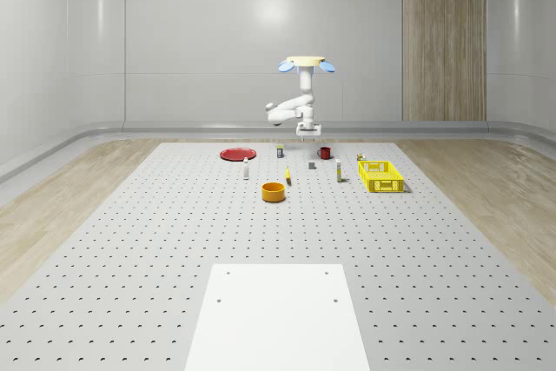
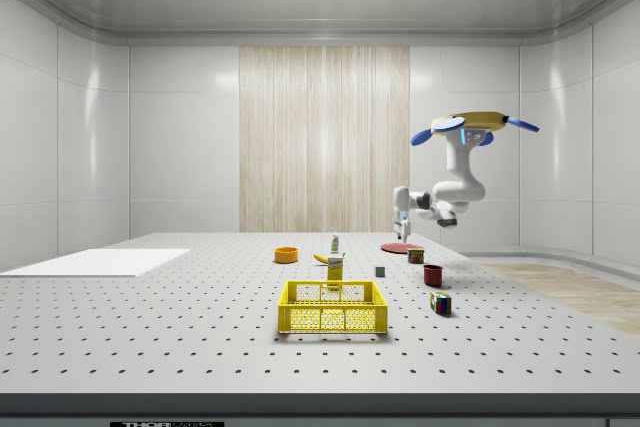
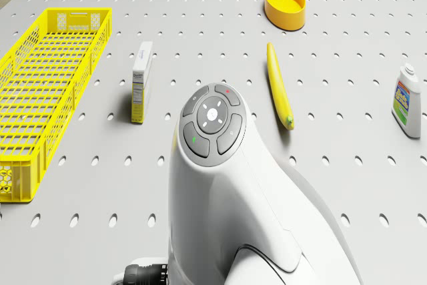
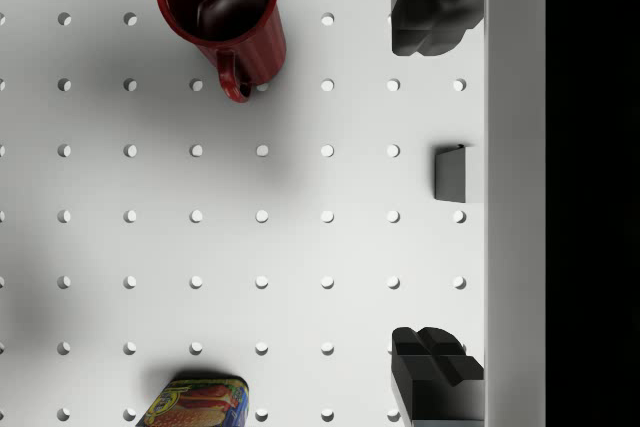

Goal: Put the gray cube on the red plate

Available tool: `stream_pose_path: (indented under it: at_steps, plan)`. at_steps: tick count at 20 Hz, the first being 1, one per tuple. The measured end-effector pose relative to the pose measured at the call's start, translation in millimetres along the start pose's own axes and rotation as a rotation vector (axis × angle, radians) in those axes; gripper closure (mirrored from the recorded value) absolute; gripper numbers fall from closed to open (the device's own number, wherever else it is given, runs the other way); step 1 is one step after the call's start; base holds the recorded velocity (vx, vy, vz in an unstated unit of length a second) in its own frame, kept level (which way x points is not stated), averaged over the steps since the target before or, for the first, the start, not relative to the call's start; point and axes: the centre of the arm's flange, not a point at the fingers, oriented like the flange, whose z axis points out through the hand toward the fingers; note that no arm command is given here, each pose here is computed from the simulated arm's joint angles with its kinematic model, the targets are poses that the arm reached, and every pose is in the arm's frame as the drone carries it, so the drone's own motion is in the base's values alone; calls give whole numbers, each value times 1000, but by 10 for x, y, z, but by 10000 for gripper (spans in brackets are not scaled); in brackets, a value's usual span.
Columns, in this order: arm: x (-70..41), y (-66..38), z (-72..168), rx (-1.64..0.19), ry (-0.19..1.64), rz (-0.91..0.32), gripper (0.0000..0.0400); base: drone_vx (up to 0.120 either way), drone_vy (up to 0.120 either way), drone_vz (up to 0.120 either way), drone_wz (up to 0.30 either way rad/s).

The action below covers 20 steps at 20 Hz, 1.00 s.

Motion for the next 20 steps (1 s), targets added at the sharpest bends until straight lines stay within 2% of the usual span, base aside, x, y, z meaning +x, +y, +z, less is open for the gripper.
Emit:
stream_pose_path:
  at_steps: [2, 6, 8, 10, 17, 20]
  plan:
    - [0, 0, 0, 0, 0, 0, 0, 120, 100, 0, 0]
    - [0, 0, 0, 0, 0, 0, 0, 120, 0, -110, 0]
    - [0, 0, 0, 0, 0, 0, 0, 120, -80, -120, 0]
    - [0, 0, 0, 0, 0, 0, 0, 120, 0, -20, 0]
    - [0, 0, 0, 0, 0, 0, 0, 120, 0, -120, 0]
    - [0, 0, 0, 0, 0, 0, 0, 27, 0, -93, 0]
